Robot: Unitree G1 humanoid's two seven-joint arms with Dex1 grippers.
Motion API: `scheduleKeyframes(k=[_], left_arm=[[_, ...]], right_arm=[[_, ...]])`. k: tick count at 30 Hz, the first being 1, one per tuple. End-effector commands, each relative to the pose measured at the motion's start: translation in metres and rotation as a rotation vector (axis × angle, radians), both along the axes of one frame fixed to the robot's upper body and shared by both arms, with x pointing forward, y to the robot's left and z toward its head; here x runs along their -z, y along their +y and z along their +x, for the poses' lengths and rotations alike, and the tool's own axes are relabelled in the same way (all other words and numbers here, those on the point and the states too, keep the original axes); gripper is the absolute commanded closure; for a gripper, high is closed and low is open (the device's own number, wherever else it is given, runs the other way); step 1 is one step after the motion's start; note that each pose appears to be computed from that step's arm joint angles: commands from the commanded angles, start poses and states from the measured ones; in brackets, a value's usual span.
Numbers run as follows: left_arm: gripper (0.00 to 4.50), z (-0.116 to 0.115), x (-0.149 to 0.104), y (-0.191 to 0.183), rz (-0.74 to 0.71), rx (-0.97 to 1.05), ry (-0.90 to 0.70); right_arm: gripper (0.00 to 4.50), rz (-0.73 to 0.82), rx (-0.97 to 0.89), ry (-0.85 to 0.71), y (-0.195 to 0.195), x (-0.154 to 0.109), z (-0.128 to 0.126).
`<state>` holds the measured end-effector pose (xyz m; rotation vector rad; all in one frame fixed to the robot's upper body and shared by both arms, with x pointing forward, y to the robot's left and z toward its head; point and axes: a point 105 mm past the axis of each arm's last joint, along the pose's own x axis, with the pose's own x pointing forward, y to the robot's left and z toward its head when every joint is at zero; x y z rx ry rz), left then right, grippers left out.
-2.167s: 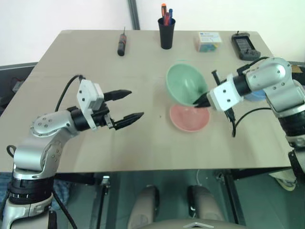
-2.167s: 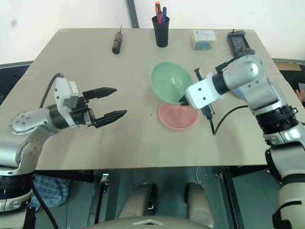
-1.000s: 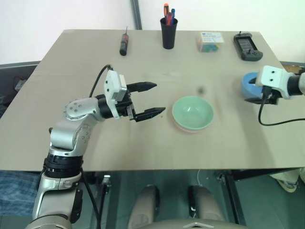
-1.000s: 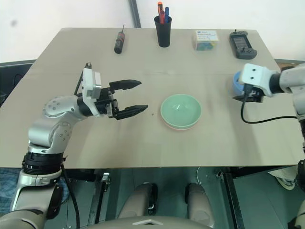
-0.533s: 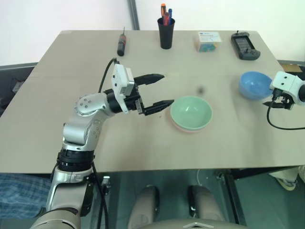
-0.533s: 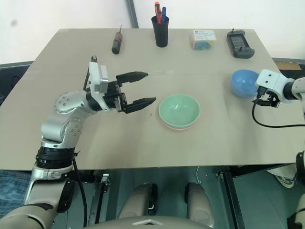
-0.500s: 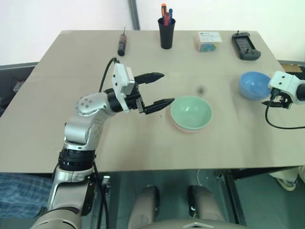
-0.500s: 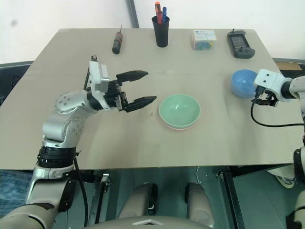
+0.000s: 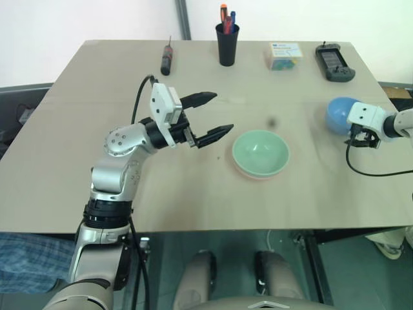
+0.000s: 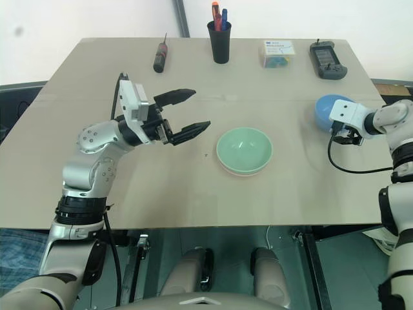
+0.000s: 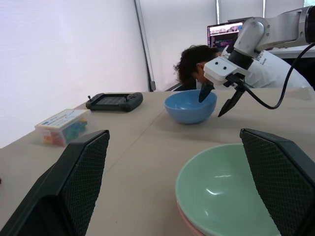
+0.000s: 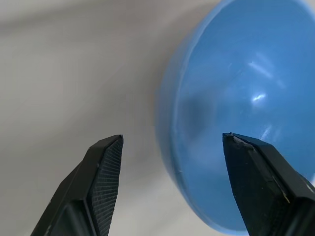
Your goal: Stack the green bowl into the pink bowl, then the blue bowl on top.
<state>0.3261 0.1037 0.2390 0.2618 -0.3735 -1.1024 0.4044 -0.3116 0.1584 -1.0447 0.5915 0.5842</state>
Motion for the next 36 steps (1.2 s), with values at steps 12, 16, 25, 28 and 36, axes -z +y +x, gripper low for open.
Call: scheduleKeyframes(k=[12, 16, 25, 28, 36], left_arm=[[0.00, 0.002, -0.012, -0.001, -0.023, -0.028, -0.067], [0.00, 0.000, -0.008, 0.001, -0.009, -0.026, -0.057], [0.00, -0.001, 0.005, 0.024, 0.059, -0.064, -0.007], [0.00, -0.002, 0.010, 0.032, 0.083, -0.077, 0.010], [0.00, -0.004, 0.017, 0.053, 0.154, -0.106, 0.035]], right_arm=[[4.45, -0.020, -0.080, -0.069, 0.009, -0.029, 0.006], [4.45, 0.003, -0.196, -0.081, 0.032, -0.044, 0.006], [4.45, 0.159, -0.657, -0.074, 0.148, -0.087, -0.044], [4.45, 0.180, -0.718, -0.071, 0.172, -0.089, -0.064], [4.45, 0.199, -0.834, -0.077, 0.213, -0.094, -0.098]])
